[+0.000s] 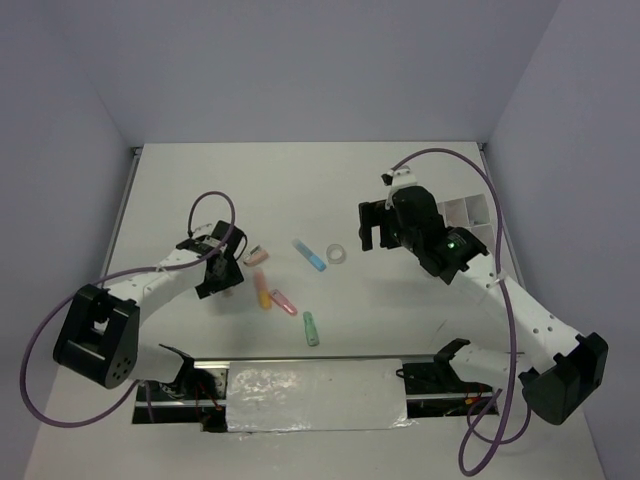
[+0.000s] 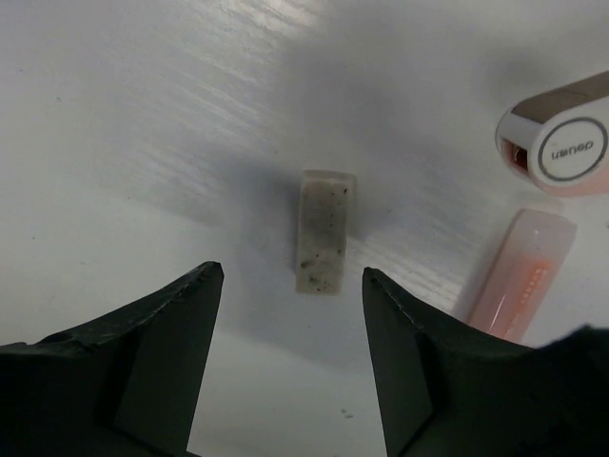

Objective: Sort the stationery into containers
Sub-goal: Pick up the stationery from the center of the board.

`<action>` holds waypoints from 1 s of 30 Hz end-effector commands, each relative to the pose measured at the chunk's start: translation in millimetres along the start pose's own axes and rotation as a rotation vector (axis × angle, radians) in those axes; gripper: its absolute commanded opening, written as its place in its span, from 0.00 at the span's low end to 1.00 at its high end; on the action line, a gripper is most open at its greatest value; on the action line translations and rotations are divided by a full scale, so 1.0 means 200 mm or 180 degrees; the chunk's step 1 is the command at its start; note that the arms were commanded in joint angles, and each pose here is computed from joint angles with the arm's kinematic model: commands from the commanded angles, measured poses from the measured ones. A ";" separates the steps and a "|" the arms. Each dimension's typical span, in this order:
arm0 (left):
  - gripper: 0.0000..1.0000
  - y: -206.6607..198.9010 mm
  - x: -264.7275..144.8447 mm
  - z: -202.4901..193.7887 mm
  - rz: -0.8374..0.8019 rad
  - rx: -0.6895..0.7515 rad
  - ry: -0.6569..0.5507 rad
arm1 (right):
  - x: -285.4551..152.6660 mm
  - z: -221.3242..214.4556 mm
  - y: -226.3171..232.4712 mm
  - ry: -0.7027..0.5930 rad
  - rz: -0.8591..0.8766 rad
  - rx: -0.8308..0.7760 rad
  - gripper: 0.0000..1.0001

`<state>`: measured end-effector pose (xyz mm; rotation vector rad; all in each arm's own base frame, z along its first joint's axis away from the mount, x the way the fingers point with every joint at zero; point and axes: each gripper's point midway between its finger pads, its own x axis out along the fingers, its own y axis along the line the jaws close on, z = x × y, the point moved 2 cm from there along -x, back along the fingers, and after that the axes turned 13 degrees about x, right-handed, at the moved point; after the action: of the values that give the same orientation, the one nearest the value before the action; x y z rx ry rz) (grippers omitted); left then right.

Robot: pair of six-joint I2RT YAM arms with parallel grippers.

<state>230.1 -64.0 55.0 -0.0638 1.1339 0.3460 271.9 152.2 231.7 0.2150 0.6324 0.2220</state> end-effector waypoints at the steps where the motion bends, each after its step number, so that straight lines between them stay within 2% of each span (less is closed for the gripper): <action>1: 0.72 -0.08 0.04 0.08 -0.0249 -0.0115 -0.0097 | -0.04 0.07 0.08 -0.0164 0.0262 0.0065 1.00; 10: 0.67 -0.03 0.18 0.06 -0.0167 -0.0147 0.0124 | -0.04 0.05 0.10 -0.0105 0.0373 0.0042 0.98; 13: 0.60 -0.02 0.19 0.05 -0.0106 -0.0153 0.0121 | -0.02 0.04 0.09 -0.0096 0.0325 0.0043 0.96; 16: 0.49 -0.01 0.19 0.06 -0.0092 -0.0145 0.0103 | -0.02 0.03 0.10 -0.0094 0.0369 0.0069 0.96; 17: 0.38 -0.02 0.19 0.06 -0.0107 -0.0142 0.0107 | -0.03 0.02 0.10 -0.0094 0.0401 0.0083 0.96; 19: 0.24 -0.03 0.19 0.05 -0.0146 -0.0148 0.0146 | -0.02 0.00 0.12 -0.0111 0.0522 0.0128 1.00; 20: 0.14 -0.03 0.19 0.05 -0.0174 -0.0157 0.0146 | -0.04 -0.01 0.13 -0.0137 0.0593 0.0168 1.00; 23: 0.00 -0.04 0.15 0.05 -0.0278 -0.0184 0.0126 | -0.04 -0.05 0.17 -0.0104 0.0812 0.0227 1.00; 27: 0.00 -0.06 0.05 0.06 -0.0482 -0.0268 0.0004 | -0.03 -0.13 0.25 0.0067 0.1159 0.0293 1.00; 29: 0.00 -0.10 -0.02 0.06 -0.0602 -0.0318 -0.0068 | -0.04 -0.18 0.33 0.0105 0.1484 0.0423 1.00; 30: 0.00 -0.13 -0.09 0.09 -0.0750 -0.0377 -0.0194 | -0.07 -0.15 0.44 -0.0001 0.1860 0.0462 1.00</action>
<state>246.1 -69.1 48.0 -0.1958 1.1066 0.2728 245.5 198.3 211.2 0.4045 0.6590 0.5072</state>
